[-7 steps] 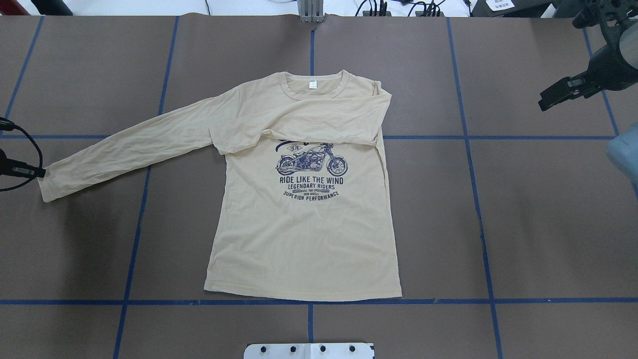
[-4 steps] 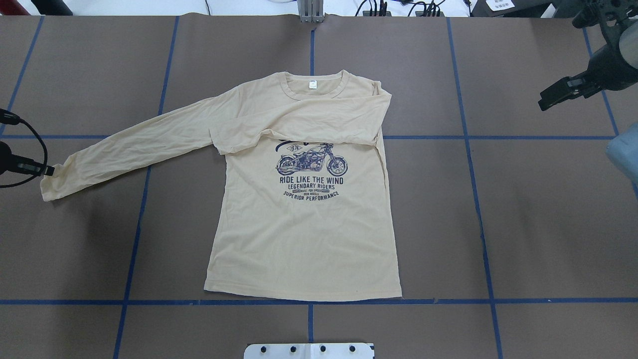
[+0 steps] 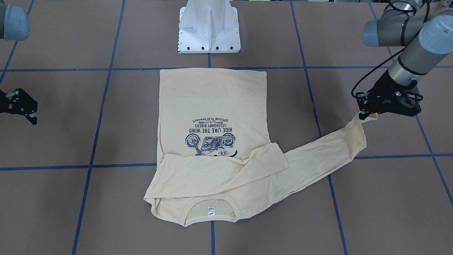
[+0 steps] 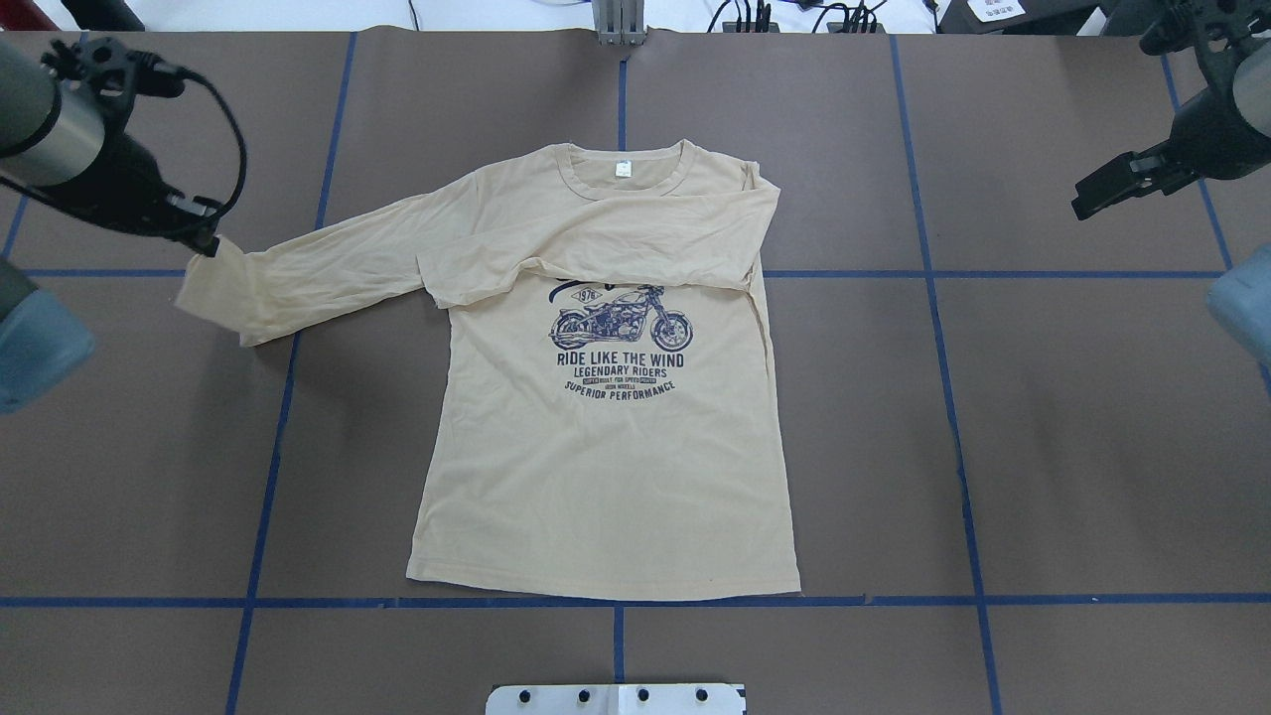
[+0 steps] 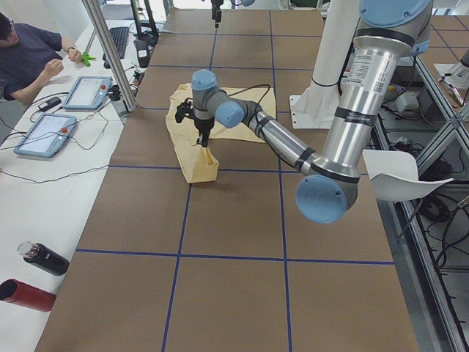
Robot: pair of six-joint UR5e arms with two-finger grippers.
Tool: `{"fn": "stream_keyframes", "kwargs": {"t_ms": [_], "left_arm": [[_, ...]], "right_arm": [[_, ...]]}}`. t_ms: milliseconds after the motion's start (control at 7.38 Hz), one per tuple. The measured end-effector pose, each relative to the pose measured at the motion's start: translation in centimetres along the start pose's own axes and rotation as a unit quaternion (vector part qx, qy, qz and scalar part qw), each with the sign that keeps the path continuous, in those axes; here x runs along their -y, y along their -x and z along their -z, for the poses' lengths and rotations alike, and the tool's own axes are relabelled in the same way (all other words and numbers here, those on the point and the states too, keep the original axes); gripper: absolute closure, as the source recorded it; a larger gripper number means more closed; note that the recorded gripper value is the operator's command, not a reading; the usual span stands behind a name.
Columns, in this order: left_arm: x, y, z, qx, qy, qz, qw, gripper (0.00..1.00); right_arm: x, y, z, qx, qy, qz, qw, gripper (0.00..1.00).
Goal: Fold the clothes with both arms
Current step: 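Carry the sleeve with the left gripper across the shirt toward the collar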
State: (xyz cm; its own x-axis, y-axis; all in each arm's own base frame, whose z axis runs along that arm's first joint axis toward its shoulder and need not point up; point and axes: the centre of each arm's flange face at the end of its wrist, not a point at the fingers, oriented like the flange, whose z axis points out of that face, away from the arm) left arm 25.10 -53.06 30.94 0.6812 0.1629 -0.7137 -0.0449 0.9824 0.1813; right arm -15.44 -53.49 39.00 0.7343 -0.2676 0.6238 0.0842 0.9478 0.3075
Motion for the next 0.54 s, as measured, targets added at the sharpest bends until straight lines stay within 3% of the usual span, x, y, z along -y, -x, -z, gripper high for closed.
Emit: {"fn": "stream_keyframes", "kwargs": {"t_ms": [271,542], "left_arm": [[3.1,-9.2,4.1,-0.003,0.016,0.042,0.999,1.0],[7.0,-17.1,5.4,-0.012,0.022,0.085,0.996,1.0]], "right_arm": [[0.0,0.0,0.0,0.0,0.0,0.0,1.0,0.0],[0.0,0.0,0.0,0.0,-0.001,0.0,1.0,0.0]]}}
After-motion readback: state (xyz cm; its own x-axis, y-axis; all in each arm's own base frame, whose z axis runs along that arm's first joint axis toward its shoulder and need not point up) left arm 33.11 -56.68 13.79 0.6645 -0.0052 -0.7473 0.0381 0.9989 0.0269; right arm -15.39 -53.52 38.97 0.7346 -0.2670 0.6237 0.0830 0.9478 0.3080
